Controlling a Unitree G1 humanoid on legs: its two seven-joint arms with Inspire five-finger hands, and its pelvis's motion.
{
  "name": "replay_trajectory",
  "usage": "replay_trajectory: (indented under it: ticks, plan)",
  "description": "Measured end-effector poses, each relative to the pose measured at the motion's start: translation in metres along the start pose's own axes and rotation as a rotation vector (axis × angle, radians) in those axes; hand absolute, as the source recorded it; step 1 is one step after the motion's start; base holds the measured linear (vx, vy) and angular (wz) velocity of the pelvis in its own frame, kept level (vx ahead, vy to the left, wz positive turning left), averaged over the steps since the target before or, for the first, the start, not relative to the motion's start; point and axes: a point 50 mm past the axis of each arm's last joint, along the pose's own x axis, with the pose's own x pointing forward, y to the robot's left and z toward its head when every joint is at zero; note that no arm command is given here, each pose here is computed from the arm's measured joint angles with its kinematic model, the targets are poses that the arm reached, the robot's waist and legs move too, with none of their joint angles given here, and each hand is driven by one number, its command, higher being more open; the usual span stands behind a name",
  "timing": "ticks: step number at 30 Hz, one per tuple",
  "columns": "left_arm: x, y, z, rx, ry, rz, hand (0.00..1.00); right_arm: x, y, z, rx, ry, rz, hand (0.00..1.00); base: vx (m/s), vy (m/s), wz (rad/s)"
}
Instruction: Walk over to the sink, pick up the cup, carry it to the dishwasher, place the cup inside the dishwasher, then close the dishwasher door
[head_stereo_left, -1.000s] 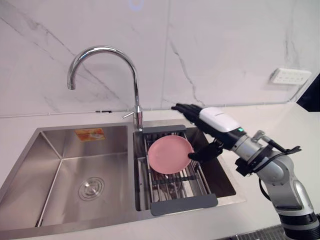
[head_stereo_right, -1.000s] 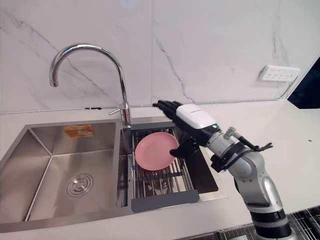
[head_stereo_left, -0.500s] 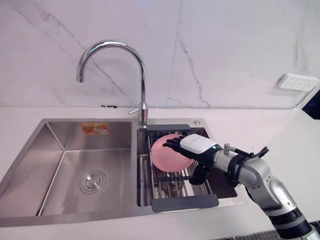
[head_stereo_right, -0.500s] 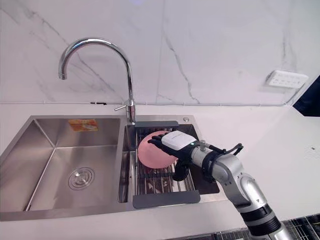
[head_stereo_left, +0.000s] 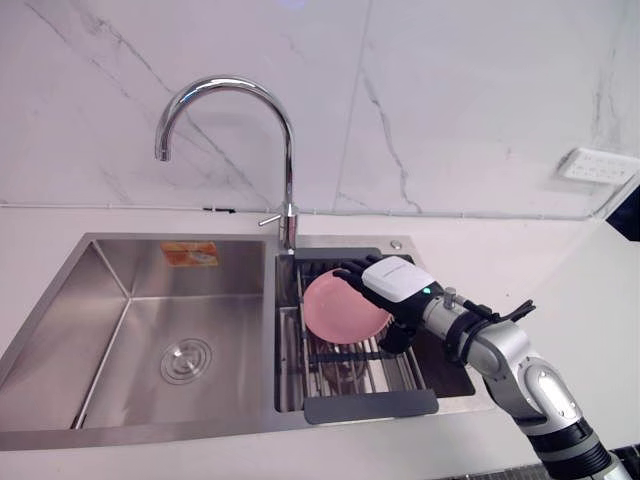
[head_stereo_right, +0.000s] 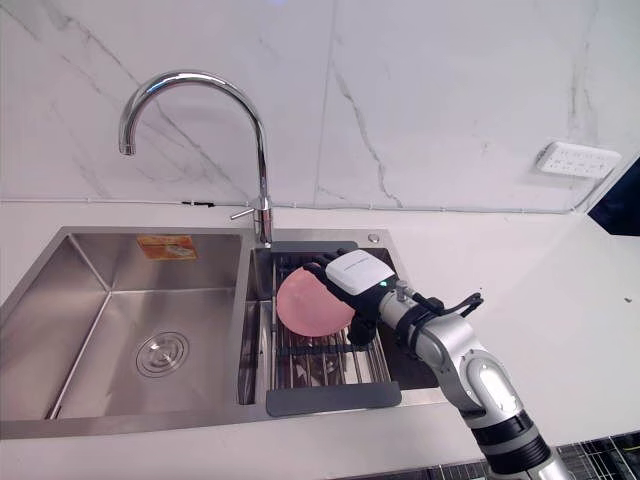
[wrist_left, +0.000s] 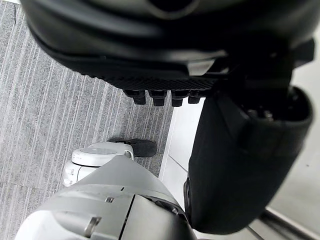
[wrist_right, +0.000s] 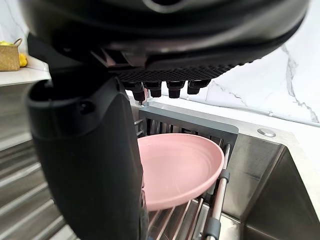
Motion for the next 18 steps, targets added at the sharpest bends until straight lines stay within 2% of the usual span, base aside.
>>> replay_trajectory:
  ticks: [18]
  plan:
    - [0.0, -0.003, 0.001, 0.031, -0.01, -0.01, 1.0, 0.009, 0.043, 0.014, 0.027, -0.025, 0.164, 1.0, -0.03, -0.02, 0.02]
